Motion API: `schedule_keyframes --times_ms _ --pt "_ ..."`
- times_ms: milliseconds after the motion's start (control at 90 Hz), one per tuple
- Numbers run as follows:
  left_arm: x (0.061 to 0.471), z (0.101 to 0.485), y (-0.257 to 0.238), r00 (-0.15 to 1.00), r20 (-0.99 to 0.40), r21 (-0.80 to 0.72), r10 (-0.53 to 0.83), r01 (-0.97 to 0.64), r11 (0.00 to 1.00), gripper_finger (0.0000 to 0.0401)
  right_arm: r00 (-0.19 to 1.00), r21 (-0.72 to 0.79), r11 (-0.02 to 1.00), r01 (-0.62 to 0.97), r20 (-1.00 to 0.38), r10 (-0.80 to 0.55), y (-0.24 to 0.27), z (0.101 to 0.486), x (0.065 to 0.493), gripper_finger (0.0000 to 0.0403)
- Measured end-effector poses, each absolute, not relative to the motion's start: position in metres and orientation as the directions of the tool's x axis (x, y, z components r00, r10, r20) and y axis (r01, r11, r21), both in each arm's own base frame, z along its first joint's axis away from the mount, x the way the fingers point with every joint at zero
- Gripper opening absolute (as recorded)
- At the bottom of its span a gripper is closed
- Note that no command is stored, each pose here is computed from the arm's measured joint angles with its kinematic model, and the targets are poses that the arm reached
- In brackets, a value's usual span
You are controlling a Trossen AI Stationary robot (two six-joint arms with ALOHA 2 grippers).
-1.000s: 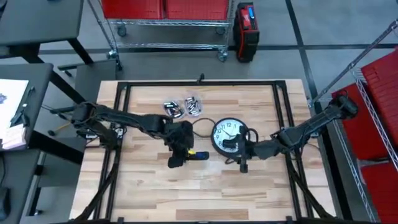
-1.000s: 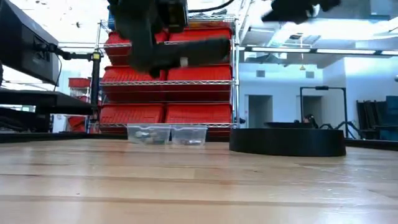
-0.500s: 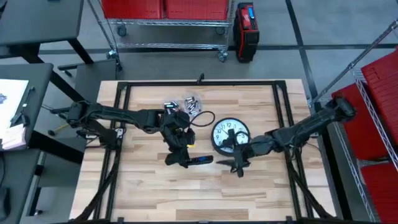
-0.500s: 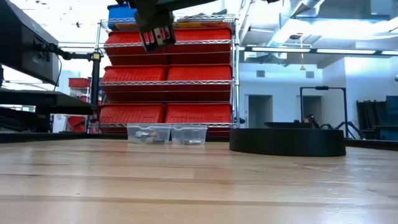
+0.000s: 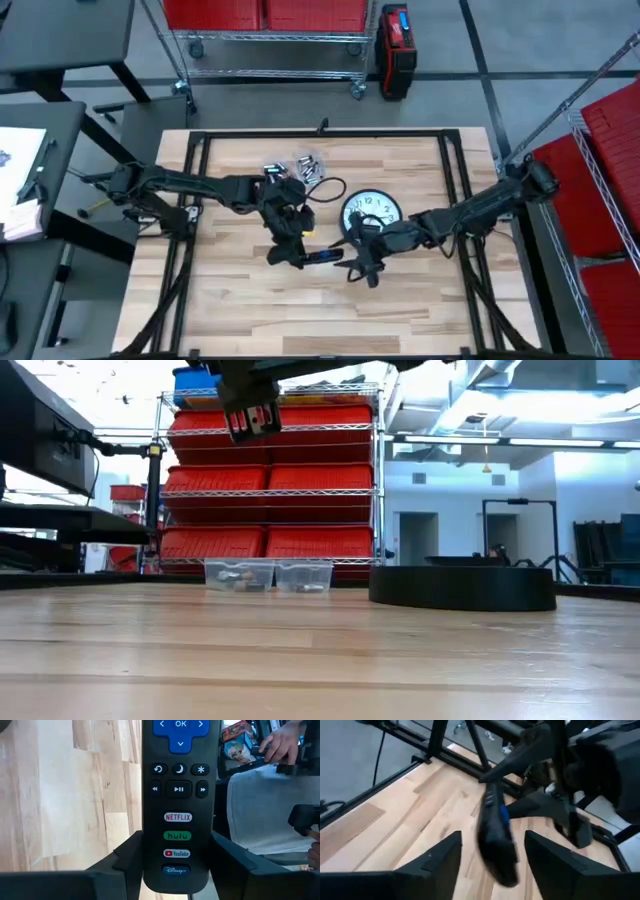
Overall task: Insert battery
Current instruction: Open the remote battery cover
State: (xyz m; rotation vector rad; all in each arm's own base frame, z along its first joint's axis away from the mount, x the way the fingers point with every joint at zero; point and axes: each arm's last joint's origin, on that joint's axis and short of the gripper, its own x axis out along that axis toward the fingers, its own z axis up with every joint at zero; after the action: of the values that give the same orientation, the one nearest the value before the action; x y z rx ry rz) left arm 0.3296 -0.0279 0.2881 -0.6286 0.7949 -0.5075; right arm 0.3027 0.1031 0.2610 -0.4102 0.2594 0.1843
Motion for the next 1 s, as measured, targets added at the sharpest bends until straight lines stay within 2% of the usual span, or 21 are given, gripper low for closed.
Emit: schedule_keyframes --times_ms 144,244,422,544,644,767,867,1000 --pt "0.329 0.288 -0.026 0.596 -0.487 -0.691 -0.639 0.184 0.699 0.0153 0.951 -0.233 0.953 -0.193 -0.285 0.123 0.099 0.261 0.304 0.007" --pt "0.329 0.288 -0.021 0.6 -0.493 -0.692 -0.63 0.169 0.702 0.0156 0.946 -0.136 0.975 -0.174 -0.298 0.127 0.098 0.261 0.303 0.007" --pt "0.327 0.283 -0.005 0.609 -0.54 -0.678 -0.581 0.094 0.729 0.0234 0.936 0.157 0.982 -0.109 -0.316 0.154 0.098 0.26 0.302 0.0065" --pt "0.318 0.277 0.009 0.58 -0.617 -0.647 -0.532 0.011 0.763 0.0255 0.899 0.364 0.93 -0.048 -0.389 0.199 0.097 0.253 0.3 0.0065" --pt "0.306 0.276 0.019 0.563 -0.715 -0.549 -0.414 -0.086 0.832 0.0259 0.868 0.499 0.861 0.092 -0.464 0.176 0.09 0.244 0.3 0.0065" --pt "0.284 0.287 0.026 0.544 -0.821 -0.333 -0.172 -0.211 0.919 0.026 0.842 0.597 0.771 0.222 -0.516 0.157 0.077 0.226 0.312 0.0065" --pt "0.266 0.302 0.027 0.558 -0.83 -0.2 -0.012 -0.278 0.939 0.0261 0.817 0.682 0.701 0.206 -0.515 0.26 0.068 0.204 0.33 0.0065" --pt "0.242 0.325 0.024 0.617 -0.787 -0.206 0.027 -0.304 0.93 0.0261 0.778 0.722 0.669 0.176 -0.519 0.355 0.055 0.18 0.354 0.0065"
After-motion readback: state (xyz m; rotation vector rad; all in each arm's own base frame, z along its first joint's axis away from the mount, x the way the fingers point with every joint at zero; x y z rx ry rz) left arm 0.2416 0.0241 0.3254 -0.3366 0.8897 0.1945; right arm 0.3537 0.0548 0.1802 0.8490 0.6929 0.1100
